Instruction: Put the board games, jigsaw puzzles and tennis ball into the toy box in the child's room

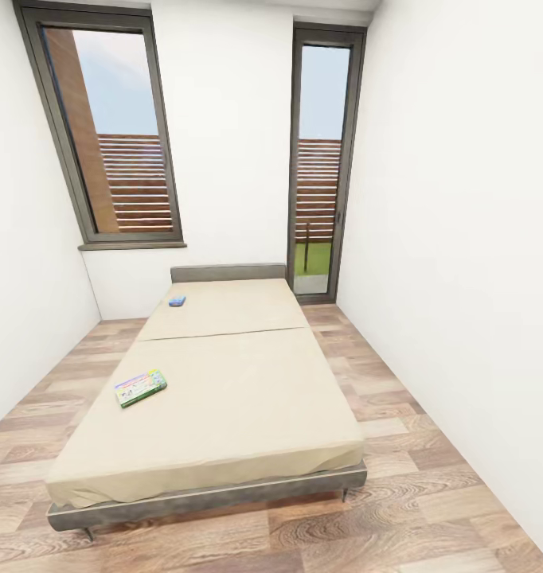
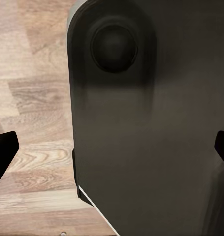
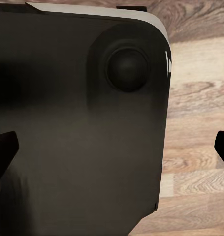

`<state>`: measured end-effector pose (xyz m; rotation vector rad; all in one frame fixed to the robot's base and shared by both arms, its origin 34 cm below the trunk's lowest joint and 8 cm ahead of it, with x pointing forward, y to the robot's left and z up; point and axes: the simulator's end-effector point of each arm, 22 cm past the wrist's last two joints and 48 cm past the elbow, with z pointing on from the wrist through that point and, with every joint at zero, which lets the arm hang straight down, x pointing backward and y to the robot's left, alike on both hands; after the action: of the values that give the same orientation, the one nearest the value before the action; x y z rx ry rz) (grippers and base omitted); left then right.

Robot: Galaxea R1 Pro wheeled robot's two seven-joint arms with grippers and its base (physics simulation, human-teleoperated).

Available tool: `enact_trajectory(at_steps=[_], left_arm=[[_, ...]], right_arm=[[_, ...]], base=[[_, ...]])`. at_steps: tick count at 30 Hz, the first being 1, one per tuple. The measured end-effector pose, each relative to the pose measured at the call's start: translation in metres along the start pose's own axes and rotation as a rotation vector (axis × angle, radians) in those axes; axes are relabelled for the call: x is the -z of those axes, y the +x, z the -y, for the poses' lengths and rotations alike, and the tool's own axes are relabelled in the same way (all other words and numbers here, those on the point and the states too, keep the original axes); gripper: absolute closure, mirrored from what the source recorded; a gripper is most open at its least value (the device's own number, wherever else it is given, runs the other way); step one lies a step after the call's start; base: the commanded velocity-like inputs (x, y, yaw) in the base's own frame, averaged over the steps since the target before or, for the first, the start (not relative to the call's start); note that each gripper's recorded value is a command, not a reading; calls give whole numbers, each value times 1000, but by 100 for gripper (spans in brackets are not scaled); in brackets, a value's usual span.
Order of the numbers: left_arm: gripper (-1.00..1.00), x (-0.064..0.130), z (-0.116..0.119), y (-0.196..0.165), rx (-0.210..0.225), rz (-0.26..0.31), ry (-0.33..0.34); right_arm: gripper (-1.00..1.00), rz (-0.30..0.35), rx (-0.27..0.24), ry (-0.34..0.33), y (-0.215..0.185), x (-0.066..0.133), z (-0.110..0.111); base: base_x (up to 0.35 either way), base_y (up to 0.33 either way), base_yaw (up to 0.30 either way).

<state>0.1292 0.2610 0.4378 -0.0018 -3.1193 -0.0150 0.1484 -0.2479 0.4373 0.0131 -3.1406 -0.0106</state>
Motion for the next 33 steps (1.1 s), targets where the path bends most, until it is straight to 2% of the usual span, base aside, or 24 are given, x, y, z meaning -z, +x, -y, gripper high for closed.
enact_trajectory(at_steps=[4,9,13,14,15,16,17,18,19,20,21,22,23,24,25,30,31,33], left_arm=[[-100,0,-3,-3,1,7,-3],[-100,1,-14,-44,52,88,-22],[-100,3,-12,-68,95,112,-30],[-100,7,-9,-106,226,131,-11],[-100,22,-1,-188,235,199,14],[-100,57,10,-298,235,311,47],[-100,91,16,-373,232,400,68],[-100,99,22,-387,229,406,78],[-100,92,28,-373,228,371,82],[-100,101,33,-389,225,383,90],[-100,112,39,-406,222,400,98],[-100,131,50,-435,217,434,114],[-100,134,51,-439,216,439,115],[-100,155,62,-467,210,486,134],[-100,182,77,-498,201,551,158],[-100,228,97,-531,186,632,205],[-100,251,101,-543,180,653,222],[-100,276,103,-554,176,679,238]], right_arm=[[-100,18,2,-1,-11,0,0],[-100,50,0,28,-42,1,8],[-100,75,-1,53,-66,3,15],[-100,6,-1,89,-87,7,24],[-100,99,-5,96,-178,22,27],[-100,247,-12,104,-300,61,32],[-100,386,-18,111,-401,111,37],[-100,435,-23,117,-437,134,42],[-100,400,-24,124,-416,121,47],[-100,390,-29,131,-411,118,52],[-100,419,-31,140,-431,132,57],[-100,462,-39,149,-461,153,66],[-100,466,-40,149,-464,155,66],[-100,511,-44,150,-490,175,74],[-100,575,-37,119,-519,199,75],[-100,745,15,48,-583,263,68],[-100,820,38,42,-606,295,67],[-100,892,56,48,-624,327,71]], base=[[0,0,0],[0,0,0],[0,0,0],[0,0,0],[0,0,0],[0,0,0],[0,0,0],[0,0,0],[0,0,0],[0,0,0],[0,0,0],[0,0,0],[0,0,0],[0,0,0],[0,0,0],[0,0,0],[0,0,0],[0,0,0]])
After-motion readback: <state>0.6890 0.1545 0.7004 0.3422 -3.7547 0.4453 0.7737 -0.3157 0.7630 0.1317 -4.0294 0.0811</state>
